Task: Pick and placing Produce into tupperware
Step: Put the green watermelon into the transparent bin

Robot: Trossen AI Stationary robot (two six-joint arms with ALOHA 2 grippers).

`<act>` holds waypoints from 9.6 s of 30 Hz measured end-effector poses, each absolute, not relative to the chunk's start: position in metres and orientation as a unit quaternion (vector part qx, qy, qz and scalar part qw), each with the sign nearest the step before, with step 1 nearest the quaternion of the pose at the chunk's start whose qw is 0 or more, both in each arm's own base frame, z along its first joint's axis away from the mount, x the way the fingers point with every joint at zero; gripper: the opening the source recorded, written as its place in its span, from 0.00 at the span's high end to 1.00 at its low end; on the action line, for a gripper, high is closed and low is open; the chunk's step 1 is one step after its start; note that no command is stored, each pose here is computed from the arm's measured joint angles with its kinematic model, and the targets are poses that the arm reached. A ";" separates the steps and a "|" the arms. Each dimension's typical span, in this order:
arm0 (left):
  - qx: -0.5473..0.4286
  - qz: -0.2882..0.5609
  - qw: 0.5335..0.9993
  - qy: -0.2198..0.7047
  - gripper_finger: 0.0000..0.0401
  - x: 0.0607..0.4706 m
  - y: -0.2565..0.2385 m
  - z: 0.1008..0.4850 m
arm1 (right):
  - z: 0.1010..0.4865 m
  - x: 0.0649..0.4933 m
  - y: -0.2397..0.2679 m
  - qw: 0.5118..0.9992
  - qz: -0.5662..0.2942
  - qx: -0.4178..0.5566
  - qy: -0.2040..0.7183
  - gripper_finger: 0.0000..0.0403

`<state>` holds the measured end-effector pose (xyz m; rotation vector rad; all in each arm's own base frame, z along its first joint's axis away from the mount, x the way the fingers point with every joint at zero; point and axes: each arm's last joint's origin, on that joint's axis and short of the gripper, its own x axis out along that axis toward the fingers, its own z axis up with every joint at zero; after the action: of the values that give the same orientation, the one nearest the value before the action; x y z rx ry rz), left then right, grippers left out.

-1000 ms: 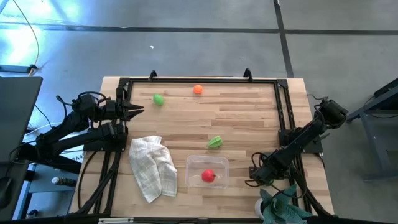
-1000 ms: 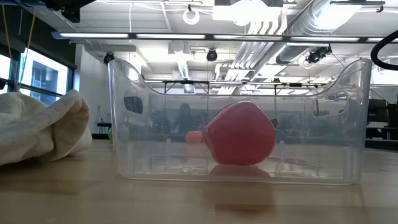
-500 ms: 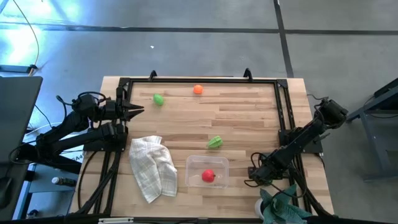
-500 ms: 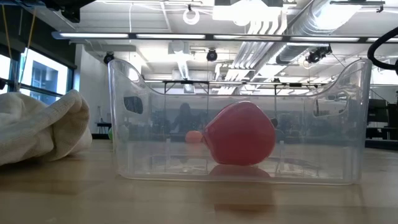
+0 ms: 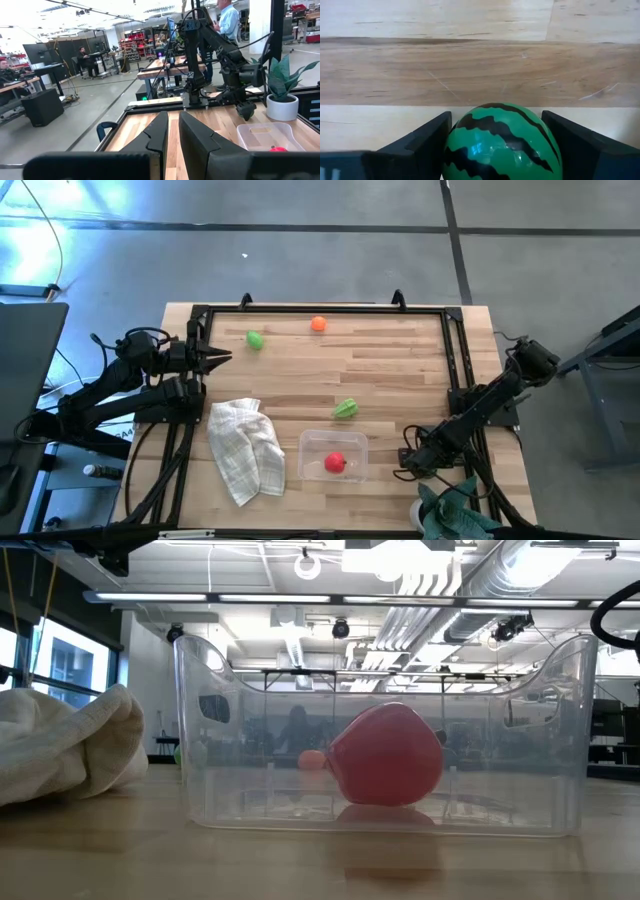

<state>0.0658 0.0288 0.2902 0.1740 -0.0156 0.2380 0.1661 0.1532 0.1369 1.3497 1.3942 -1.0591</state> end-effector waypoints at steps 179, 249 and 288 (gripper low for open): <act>0.087 0.118 0.989 -0.007 0.91 0.066 0.029 0.290 | 0.197 0.429 0.164 0.834 0.000 0.049 0.549 0.31; 0.087 0.119 0.989 -0.008 0.91 0.066 0.029 0.290 | 0.175 0.425 0.114 0.821 -0.066 0.031 0.566 0.31; 0.087 0.118 0.989 -0.008 0.91 0.066 0.029 0.290 | 0.166 0.407 0.171 0.806 0.046 0.008 0.590 0.27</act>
<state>0.0658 0.0288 0.2901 0.1738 -0.0153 0.2376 0.4073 0.1711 0.1660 0.0165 1.2621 0.0990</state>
